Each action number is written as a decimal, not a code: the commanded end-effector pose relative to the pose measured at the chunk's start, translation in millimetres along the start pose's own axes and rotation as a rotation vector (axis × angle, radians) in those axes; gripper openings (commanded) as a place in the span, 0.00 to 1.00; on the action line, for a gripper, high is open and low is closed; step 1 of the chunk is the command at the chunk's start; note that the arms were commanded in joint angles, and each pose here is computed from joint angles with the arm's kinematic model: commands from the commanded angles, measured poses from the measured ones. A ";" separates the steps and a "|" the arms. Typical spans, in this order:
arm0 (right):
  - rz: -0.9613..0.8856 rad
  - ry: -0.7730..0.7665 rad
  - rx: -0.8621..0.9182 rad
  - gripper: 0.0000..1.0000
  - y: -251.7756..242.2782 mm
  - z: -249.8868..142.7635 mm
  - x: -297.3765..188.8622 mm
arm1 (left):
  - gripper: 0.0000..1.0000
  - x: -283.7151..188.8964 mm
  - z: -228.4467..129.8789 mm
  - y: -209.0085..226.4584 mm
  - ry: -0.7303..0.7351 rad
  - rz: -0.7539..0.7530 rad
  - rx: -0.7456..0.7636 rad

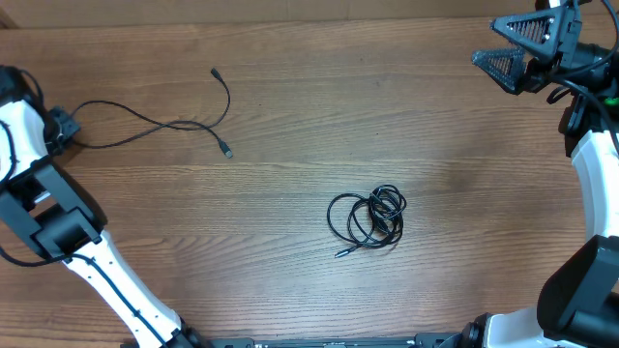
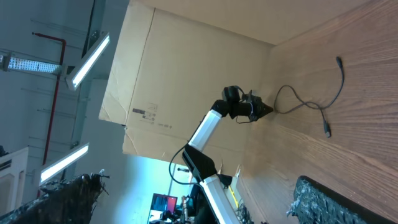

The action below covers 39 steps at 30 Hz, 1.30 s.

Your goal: Untangle cables

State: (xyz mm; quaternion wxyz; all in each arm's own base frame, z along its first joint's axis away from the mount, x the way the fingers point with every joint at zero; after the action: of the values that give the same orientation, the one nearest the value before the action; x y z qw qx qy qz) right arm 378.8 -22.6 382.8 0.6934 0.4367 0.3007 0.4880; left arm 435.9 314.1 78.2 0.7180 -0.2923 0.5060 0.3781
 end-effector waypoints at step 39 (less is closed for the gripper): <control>0.015 0.018 -0.061 1.00 17.8 -2.7 10.7 | 0.67 6.4 -9.3 -22.4 0.052 -0.030 0.083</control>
State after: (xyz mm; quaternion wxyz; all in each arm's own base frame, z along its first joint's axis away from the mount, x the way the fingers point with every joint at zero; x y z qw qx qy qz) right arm 379.3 -12.9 382.9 0.6875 0.4326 0.3057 0.4968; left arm 457.0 291.1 90.6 0.7357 -0.2947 0.5149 0.3268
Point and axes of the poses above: each gripper's point midway between its finger pads, its own x axis out along the fingers, its own y axis along the line the jaws close on, z = x × y, the point moved 7 cm from there along -x, back along the fingers, and after that the axes turned 9 degrees about -x, right-handed, at the moved point
